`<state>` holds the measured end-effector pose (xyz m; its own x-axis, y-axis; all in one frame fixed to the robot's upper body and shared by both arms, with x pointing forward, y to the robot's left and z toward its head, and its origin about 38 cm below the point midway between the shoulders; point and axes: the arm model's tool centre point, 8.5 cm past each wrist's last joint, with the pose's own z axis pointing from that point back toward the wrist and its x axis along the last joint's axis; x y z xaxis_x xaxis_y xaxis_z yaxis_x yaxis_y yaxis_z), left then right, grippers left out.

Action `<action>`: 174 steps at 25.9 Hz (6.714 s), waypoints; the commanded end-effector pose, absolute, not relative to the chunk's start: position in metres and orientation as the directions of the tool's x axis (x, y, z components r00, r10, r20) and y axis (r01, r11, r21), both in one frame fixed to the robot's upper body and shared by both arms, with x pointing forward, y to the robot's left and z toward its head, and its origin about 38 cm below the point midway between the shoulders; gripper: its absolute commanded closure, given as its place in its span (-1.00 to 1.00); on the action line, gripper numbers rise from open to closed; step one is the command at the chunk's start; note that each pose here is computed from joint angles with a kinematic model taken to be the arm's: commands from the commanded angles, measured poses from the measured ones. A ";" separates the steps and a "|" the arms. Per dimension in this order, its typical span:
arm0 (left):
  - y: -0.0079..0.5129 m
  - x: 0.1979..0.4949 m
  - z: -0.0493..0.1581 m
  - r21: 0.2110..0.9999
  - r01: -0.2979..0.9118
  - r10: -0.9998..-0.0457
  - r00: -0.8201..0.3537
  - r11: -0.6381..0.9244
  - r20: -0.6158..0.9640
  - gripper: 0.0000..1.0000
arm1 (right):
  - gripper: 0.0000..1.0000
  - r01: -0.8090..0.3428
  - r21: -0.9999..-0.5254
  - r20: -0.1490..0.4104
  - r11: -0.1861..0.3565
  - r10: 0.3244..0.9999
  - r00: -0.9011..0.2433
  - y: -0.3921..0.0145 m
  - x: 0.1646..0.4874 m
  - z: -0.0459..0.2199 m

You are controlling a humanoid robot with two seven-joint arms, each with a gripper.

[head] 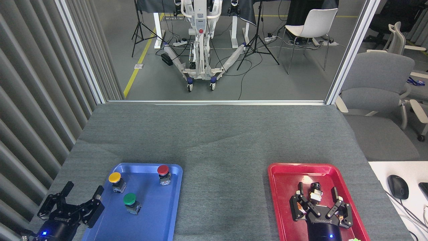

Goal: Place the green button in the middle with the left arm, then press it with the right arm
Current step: 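Move the left hand forward toward the green button on the blue tray, then close the left hand around the green button, then carry the green button off the tray toward the table middle, then lower the green button onto the table and open the left hand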

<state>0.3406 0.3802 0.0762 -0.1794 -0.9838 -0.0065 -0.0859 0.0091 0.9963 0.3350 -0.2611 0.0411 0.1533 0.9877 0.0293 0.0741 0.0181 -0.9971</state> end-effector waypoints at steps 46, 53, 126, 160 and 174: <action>0.360 0.342 0.070 0.997 -0.072 -0.959 -0.283 0.005 -0.015 -0.98 | -1.00 0.078 -0.997 0.034 0.022 0.988 0.153 -0.259 0.336 0.041; 0.348 0.331 0.054 0.998 -0.021 -0.947 -0.315 -0.051 -0.055 -0.98 | -1.00 0.079 -0.997 0.033 0.021 0.988 0.153 -0.259 0.336 0.041; 0.142 0.379 0.045 0.996 -0.082 -0.541 -0.837 -0.019 -0.079 1.00 | -1.00 0.080 -0.996 0.039 0.027 0.988 0.152 -0.256 0.336 0.041; 0.047 0.395 -0.029 0.992 0.065 -0.694 -0.719 -0.106 -0.028 -0.13 | -1.00 0.080 -0.996 0.039 0.027 0.988 0.152 -0.256 0.336 0.041; 0.052 0.391 -0.031 0.992 0.066 -0.693 -0.721 -0.108 -0.028 -0.81 | -1.00 0.080 -0.996 0.039 0.027 0.987 0.153 -0.256 0.336 0.041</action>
<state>0.3948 0.0514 -0.0298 -0.7177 -0.6955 -0.0333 0.0613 -0.1108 0.9920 0.3364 -0.2561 0.0414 0.1534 0.9874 0.0393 0.0808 0.0271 -0.9964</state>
